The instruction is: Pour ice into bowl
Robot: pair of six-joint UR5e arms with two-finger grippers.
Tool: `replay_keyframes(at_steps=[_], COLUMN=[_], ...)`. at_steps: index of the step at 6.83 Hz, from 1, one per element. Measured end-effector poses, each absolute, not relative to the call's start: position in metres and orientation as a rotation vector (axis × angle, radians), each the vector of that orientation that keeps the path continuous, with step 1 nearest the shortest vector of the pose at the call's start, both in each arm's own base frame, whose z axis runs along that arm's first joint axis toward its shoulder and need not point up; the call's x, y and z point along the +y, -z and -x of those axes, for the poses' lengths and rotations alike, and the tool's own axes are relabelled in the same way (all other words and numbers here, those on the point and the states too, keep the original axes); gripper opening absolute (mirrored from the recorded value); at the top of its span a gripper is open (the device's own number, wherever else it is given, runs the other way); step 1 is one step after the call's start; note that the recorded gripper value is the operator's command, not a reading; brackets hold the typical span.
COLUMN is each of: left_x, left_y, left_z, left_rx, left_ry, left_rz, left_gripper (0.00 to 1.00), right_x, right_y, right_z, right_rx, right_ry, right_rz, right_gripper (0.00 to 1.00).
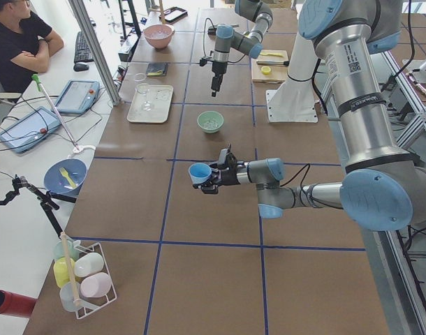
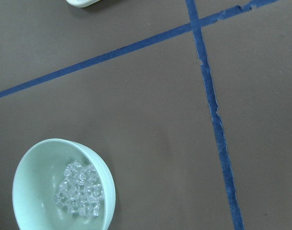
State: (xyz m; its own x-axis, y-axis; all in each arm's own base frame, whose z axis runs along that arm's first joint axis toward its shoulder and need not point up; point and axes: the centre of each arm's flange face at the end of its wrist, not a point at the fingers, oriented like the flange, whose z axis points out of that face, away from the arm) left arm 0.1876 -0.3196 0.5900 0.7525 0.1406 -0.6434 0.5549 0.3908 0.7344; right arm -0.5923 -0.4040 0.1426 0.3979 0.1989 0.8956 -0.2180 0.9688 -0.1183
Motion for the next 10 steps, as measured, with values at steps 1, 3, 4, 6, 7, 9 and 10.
replay_keyframes(at_steps=[1, 3, 4, 6, 7, 9, 10], left_x=[-0.321, -0.322, -0.322, -0.323, -0.323, -0.323, -0.324], left_y=[-0.59, -0.588, -0.588, -0.588, -0.588, -0.589, -0.589], left_z=[-0.189, -0.191, -0.191, -0.192, -0.192, -0.193, -0.195], left_rx=[0.708, 0.71, 0.71, 0.71, 0.71, 0.705, 0.697], left_ry=[0.31, 0.318, 0.319, 0.319, 0.318, 0.315, 0.313], left_rz=[-1.163, -1.165, -1.165, -1.165, -1.166, -1.164, -1.161], left_gripper=[0.0, 0.0, 0.0, 0.0, 0.0, 0.0, 0.0], right_x=[-0.412, -0.422, -0.422, -0.422, -0.422, -0.42, -0.42], right_y=[-0.128, -0.119, -0.129, -0.139, -0.141, -0.141, -0.139], right_z=[0.618, 0.667, 0.683, 0.696, 0.697, 0.698, 0.698], right_rx=[-1.112, -1.044, -1.007, -0.975, -0.971, -0.973, -0.976], right_ry=[-0.265, -0.22, -0.191, -0.174, -0.175, -0.172, -0.17], right_rz=[-0.026, -0.085, -0.1, -0.106, -0.104, -0.099, -0.097], right_gripper=[1.0, 0.96, 0.78, 0.0, 0.0, 0.0, 0.0])
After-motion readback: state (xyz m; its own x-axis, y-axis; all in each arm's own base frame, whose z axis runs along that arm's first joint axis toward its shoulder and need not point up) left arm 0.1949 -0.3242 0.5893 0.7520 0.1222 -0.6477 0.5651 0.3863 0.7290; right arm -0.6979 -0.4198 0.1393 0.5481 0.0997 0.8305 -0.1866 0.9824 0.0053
